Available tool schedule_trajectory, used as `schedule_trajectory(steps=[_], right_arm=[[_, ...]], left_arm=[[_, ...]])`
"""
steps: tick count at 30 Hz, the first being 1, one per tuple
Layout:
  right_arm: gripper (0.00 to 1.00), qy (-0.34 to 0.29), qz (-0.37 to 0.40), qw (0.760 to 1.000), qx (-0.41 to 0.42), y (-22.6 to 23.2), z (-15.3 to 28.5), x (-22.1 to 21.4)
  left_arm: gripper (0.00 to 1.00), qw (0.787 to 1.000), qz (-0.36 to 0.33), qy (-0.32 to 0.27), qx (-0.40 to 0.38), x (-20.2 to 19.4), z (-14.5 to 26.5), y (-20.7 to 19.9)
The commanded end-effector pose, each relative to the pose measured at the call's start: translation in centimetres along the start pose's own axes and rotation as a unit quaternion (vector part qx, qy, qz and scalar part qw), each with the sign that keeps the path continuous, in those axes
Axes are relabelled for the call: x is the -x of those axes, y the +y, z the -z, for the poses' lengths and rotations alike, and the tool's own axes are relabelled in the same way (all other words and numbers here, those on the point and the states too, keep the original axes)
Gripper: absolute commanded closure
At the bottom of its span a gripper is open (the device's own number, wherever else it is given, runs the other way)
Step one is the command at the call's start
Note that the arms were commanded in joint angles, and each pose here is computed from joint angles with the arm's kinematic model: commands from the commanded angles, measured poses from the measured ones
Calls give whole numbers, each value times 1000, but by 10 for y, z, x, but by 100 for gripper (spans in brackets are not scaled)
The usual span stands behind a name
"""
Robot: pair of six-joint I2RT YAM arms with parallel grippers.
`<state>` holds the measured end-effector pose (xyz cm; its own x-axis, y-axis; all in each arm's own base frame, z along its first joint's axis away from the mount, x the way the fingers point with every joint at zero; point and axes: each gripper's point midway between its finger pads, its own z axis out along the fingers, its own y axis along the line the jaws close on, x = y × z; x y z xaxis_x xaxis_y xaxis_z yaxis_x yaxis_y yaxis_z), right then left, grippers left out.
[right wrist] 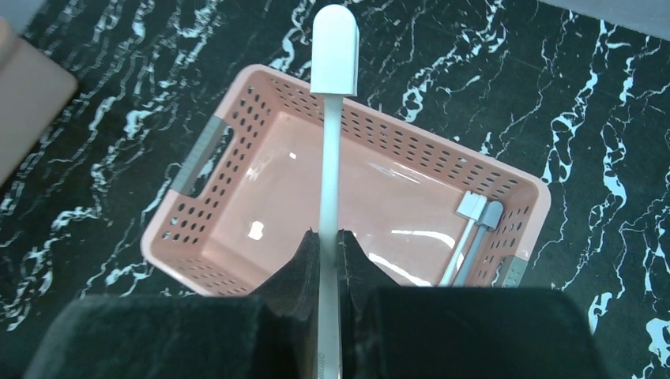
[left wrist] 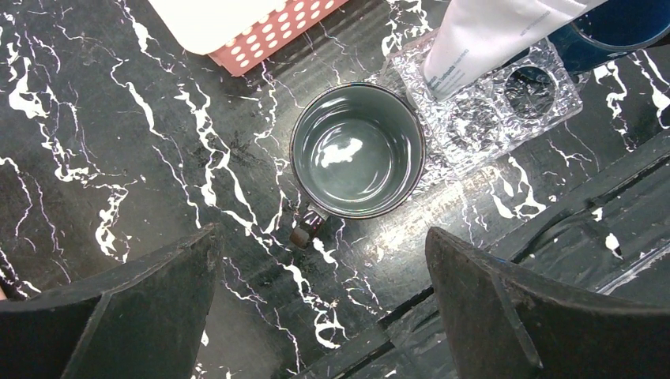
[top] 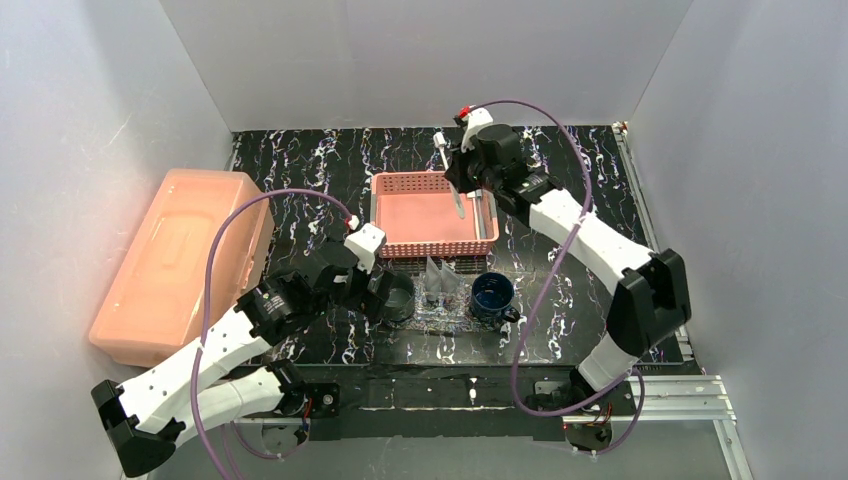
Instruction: Prepare toiletry sets of a toothbrush and toothpaste on the tray
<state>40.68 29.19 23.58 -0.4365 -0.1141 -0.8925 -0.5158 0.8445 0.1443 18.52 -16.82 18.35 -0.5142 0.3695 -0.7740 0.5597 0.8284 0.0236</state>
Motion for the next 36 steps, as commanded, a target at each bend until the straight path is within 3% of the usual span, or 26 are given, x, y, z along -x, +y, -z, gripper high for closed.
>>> schedule_trajectory(steps=[1, 10, 17, 29, 36], right_arm=[[99, -53, -6, 997, 52, 21, 34, 32], [99, -85, -14, 989, 116, 45, 95, 40], [99, -108, -57, 974, 189, 70, 135, 39], [99, -170, -153, 920, 319, 110, 197, 58], [99, -198, -206, 880, 379, 127, 224, 68]], left_arm=[[2, 1000, 18, -21, -13, 15, 7, -4], [2, 997, 38, -45, -51, 36, 19, -18], [2, 986, 74, -79, -129, 66, 34, -47], [2, 944, 153, -130, -262, 102, 61, -92], [2, 906, 195, -165, -337, 125, 77, -113]])
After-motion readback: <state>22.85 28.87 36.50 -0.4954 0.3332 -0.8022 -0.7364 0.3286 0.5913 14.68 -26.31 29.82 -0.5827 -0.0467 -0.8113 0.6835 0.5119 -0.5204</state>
